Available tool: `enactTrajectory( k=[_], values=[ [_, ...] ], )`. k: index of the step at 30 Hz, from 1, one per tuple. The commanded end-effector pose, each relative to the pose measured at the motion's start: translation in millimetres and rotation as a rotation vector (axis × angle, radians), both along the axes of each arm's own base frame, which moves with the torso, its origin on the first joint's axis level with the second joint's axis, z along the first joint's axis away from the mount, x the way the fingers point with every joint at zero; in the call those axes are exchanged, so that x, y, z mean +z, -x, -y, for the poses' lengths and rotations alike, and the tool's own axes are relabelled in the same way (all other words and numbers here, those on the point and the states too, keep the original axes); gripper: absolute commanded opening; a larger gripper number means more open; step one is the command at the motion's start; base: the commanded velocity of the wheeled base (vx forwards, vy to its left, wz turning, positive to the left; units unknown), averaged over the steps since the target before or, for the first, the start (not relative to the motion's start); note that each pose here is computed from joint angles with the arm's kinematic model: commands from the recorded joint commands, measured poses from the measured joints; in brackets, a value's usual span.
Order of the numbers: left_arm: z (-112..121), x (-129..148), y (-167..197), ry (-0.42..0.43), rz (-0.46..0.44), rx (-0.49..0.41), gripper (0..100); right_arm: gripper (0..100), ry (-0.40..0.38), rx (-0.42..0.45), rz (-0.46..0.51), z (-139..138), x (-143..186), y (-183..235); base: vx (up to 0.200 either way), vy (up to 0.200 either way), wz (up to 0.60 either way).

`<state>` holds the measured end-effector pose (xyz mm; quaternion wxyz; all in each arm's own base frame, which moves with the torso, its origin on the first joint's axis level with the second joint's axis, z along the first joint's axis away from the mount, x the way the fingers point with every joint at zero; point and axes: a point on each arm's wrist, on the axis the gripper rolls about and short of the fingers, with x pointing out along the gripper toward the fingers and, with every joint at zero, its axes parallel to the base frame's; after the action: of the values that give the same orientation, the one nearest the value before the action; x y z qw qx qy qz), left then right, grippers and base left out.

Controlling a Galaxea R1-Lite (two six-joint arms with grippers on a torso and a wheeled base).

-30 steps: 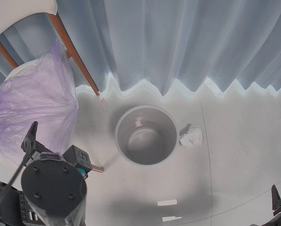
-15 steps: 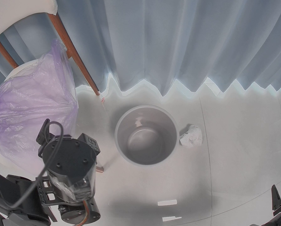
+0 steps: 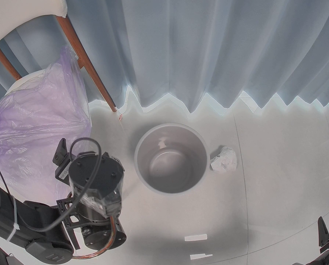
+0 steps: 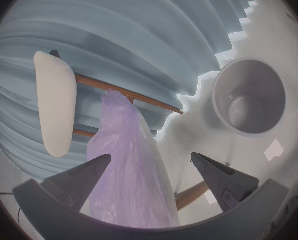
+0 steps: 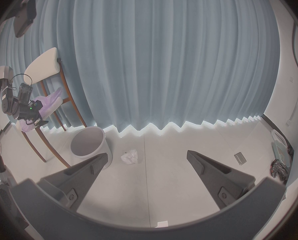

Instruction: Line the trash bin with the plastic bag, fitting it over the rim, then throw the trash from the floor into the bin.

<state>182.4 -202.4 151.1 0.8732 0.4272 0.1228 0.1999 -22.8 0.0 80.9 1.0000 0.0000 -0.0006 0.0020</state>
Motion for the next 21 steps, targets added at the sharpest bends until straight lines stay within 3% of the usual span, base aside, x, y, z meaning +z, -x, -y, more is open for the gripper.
enactTrajectory(
  k=[1, 8, 13, 21],
  values=[
    [-5, 8, -15, 0.016, 0.005, 0.005, 100, 100, 0.000, -0.001, 0.000, 0, -5, 0, 0.000, 0.000, 0.00],
    [-6, 18, -28, 0.000, -0.008, -0.054, 100, 100, 0.000, 0.002, 0.000, 0, -5, 0, 0.000, 0.000, 0.00],
    [-1, 30, -33, 0.014, 0.016, -0.055, 100, 100, 0.000, 0.002, 0.000, 0, -5, 0, 0.000, 0.000, 0.00],
    [-3, 23, -38, -0.015, -0.004, -0.034, 100, 100, 0.000, -0.001, 0.000, 0, -5, 0, 0.000, 0.000, 0.00]
  ],
)
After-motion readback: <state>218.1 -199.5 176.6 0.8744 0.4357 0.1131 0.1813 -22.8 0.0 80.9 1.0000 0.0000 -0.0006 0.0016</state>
